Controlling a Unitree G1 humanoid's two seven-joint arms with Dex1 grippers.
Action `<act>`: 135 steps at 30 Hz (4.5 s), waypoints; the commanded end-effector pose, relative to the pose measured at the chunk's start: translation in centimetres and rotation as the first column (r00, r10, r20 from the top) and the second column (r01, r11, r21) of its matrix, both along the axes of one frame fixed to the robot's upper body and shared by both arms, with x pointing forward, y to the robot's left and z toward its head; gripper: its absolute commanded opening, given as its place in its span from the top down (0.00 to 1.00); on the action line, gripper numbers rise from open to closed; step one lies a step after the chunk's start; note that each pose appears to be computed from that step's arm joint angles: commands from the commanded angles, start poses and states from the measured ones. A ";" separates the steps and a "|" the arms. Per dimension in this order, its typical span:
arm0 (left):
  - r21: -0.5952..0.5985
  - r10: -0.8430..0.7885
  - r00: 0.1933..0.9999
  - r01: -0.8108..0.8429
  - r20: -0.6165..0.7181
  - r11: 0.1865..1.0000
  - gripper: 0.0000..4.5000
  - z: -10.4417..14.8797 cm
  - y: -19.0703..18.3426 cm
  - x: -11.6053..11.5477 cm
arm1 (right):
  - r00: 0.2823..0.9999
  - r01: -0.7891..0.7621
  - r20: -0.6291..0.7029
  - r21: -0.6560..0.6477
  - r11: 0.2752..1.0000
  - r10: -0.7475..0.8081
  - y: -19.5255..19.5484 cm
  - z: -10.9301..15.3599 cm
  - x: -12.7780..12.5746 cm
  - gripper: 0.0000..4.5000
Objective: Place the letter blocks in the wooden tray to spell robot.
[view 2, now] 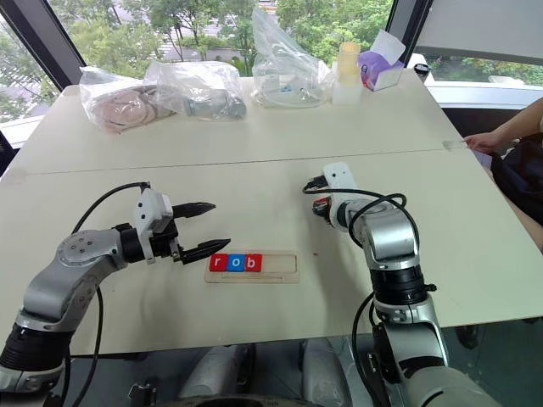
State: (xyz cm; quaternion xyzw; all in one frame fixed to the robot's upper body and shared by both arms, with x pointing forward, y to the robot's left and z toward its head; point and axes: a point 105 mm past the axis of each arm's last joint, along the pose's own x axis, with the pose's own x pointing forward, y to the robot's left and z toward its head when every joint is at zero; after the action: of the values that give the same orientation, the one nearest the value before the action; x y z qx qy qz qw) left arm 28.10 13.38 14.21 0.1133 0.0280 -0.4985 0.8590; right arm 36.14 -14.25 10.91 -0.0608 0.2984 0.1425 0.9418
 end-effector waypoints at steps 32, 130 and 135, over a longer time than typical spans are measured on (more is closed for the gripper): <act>-0.029 -0.031 0.997 0.033 0.068 0.999 0.00 0.8 -1.0 0.7 | 0.733 -0.674 -0.055 -0.191 0.714 0.678 -4.8 2.2 -8.7 0.02; 0.008 -0.133 0.990 0.133 0.036 0.991 0.00 2.3 0.2 -2.1 | 0.406 -0.882 0.085 -0.224 0.414 0.910 8.8 0.4 -7.0 0.01; 0.006 -0.130 0.991 0.130 0.037 0.991 0.00 2.3 0.2 -2.1 | 0.416 -0.883 0.113 -0.186 0.430 0.902 8.2 1.8 -7.4 0.01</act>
State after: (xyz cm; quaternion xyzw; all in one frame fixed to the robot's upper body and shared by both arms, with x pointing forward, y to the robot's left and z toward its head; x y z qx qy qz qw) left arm 26.26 13.89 15.63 0.1173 0.0251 -0.5465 0.8288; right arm 28.72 -6.03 10.62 -0.2675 0.1647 0.5988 0.7367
